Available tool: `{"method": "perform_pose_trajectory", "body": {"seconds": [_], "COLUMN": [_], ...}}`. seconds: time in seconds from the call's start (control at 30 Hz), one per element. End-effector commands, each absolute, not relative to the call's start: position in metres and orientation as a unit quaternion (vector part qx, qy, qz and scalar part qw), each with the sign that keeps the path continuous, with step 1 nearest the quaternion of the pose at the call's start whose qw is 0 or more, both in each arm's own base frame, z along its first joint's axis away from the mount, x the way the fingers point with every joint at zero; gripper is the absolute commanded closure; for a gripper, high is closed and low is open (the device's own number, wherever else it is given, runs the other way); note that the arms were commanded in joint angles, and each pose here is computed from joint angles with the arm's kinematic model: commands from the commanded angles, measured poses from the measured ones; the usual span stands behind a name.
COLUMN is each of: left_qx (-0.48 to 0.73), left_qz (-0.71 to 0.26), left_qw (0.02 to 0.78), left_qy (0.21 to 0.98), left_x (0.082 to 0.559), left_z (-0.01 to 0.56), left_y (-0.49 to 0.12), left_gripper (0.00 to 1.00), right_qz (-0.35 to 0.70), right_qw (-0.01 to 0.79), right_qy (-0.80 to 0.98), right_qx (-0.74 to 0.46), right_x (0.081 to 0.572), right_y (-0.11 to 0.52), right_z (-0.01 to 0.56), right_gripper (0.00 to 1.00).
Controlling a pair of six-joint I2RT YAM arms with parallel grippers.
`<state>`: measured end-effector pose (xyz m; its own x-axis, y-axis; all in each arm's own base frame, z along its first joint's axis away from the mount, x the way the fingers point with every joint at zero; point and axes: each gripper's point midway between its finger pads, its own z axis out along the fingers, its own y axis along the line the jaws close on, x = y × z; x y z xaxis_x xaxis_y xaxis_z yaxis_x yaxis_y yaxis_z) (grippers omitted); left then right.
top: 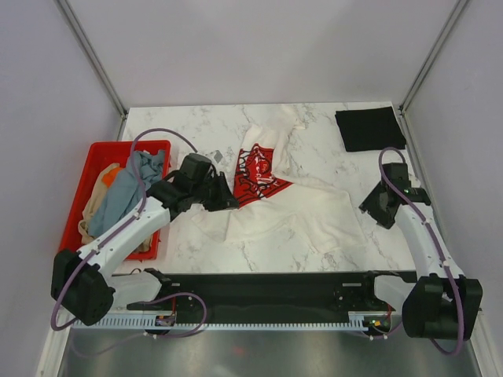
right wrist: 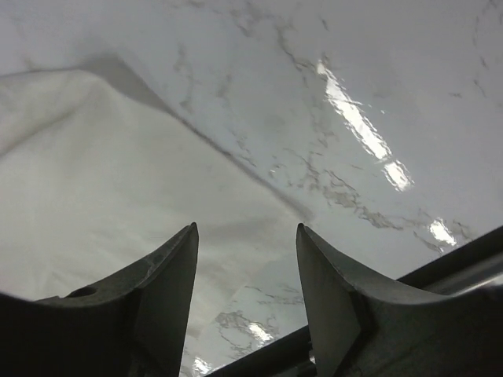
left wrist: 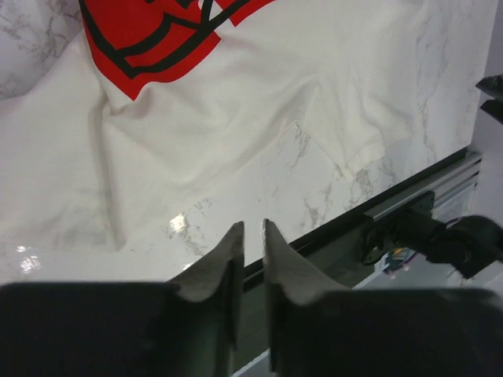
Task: Fold and stack the t-shirts
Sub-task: Flatten the tshirt out
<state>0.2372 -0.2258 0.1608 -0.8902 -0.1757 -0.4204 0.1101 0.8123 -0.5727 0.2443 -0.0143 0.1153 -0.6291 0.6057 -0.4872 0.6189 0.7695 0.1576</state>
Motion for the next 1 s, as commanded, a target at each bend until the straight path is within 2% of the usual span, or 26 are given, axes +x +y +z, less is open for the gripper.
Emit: {"method": "perform_pose_trajectory", "body": {"seconds": [0.0,0.03,0.17,0.2,0.23,0.27,0.3,0.37,0.73,0.83,0.87,0.93,0.97], "left_qx": [0.005,-0.001,-0.007,-0.001,-0.002,-0.005,-0.01,-0.023,-0.073,-0.092,-0.101,-0.111,-0.115], "left_qz": [-0.314,-0.308,-0.307,-0.309,-0.307,-0.305,-0.304,-0.296,-0.273,-0.26,-0.255,-0.249,-0.242], "left_qw": [0.258,0.256,0.256,0.256,0.254,0.251,0.248,0.245,0.265,0.28,0.284,0.289,0.29], "left_qy": [0.914,0.916,0.917,0.916,0.917,0.919,0.92,0.923,0.922,0.919,0.919,0.918,0.918], "left_x": [0.234,0.233,0.229,0.229,0.228,0.228,0.227,0.229,0.24,0.242,0.244,0.247,0.249], "left_z": [0.168,0.162,0.16,0.16,0.158,0.155,0.153,0.147,0.142,0.142,0.141,0.141,0.139], "left_y": [-0.222,-0.219,-0.214,-0.214,-0.213,-0.212,-0.211,-0.206,-0.18,-0.17,-0.167,-0.163,-0.161], "left_gripper": [0.86,0.98,0.98,0.93,0.76,0.41,0.17,0.0,0.07,0.09,0.12,0.15,0.21], "right_qz": [0.001,0.0,-0.002,0.003,0.005,0.007,0.01,0.017,0.005,-0.015,-0.017,-0.027,-0.028], "right_qw": [0.187,0.186,0.185,0.196,0.199,0.204,0.205,0.197,0.174,0.19,0.197,0.213,0.22], "right_qy": [0.903,0.9,0.886,0.884,0.881,0.879,0.874,0.872,0.858,0.854,0.853,0.85,0.848], "right_qx": [0.386,0.393,0.424,0.425,0.429,0.43,0.44,0.447,0.484,0.484,0.482,0.482,0.482], "right_x": [0.209,0.206,0.195,0.198,0.199,0.2,0.199,0.196,0.184,0.186,0.19,0.194,0.196], "right_y": [-0.017,-0.018,-0.02,-0.02,-0.02,-0.02,-0.019,-0.015,-0.015,-0.024,-0.026,-0.032,-0.034], "right_z": [0.078,0.075,0.059,0.062,0.063,0.064,0.064,0.057,0.02,0.018,0.019,0.022,0.023], "right_gripper": [0.39,0.4,0.43,0.43,0.44,0.44,0.44,0.44,0.57,0.71,0.83,0.96,1.0]}}
